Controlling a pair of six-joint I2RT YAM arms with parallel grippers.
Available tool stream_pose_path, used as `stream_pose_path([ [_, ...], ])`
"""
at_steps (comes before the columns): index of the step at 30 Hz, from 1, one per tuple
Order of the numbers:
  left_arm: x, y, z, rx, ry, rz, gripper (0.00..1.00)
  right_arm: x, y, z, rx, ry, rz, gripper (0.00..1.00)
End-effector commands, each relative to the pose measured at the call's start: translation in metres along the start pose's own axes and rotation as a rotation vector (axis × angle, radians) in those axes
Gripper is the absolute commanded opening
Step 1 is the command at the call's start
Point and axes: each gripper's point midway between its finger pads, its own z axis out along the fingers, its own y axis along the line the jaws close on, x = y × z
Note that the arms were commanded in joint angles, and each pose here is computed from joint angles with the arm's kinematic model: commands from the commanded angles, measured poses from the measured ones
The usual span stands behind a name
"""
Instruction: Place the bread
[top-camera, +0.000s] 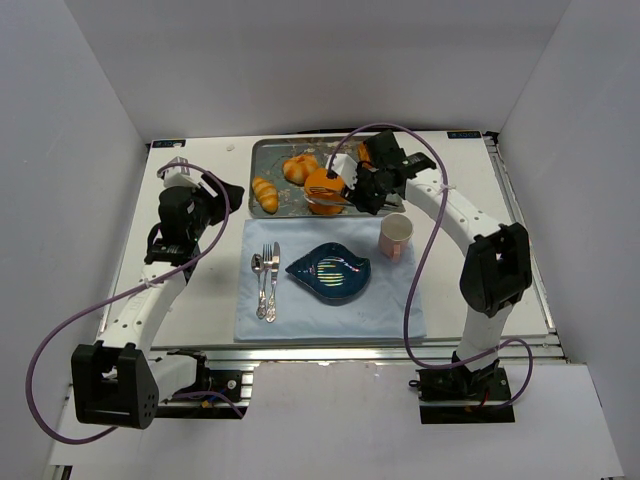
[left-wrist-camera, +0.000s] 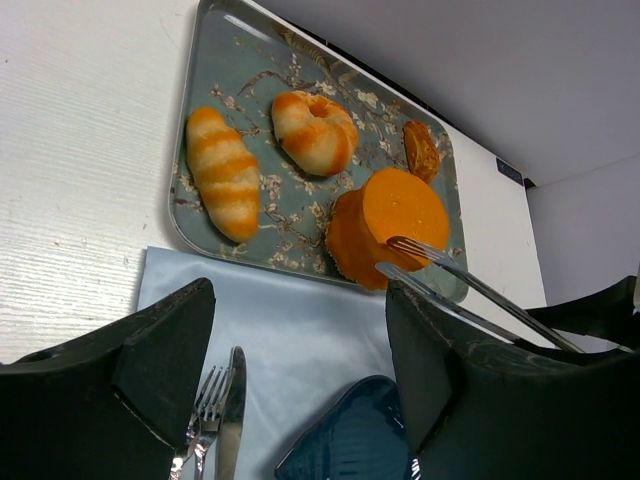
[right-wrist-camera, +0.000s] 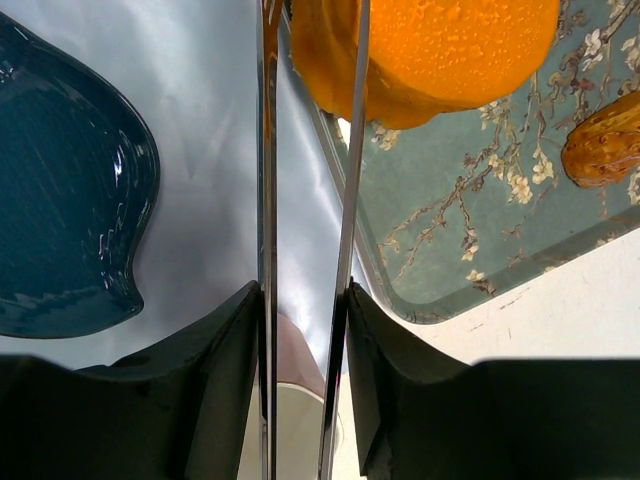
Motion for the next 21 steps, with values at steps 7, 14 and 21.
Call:
stream_pose_path([
  [7,-0.009,-0.008,-0.008,0.024,-0.035,0.008,0.79,-0.032,-0.019,-0.035,0.136,-0.11,-0.071,0.43],
  [14,-0.008,-0.007,-0.008,0.022,-0.035,0.006,0.79,-0.035,-0.025,-0.043,0.18,-0.124,-0.084,0.44],
  [21,-0.008,-0.008,-0.007,0.027,-0.036,0.005,0.79,-0.03,-0.021,-0.038,0.167,-0.107,-0.094,0.45],
])
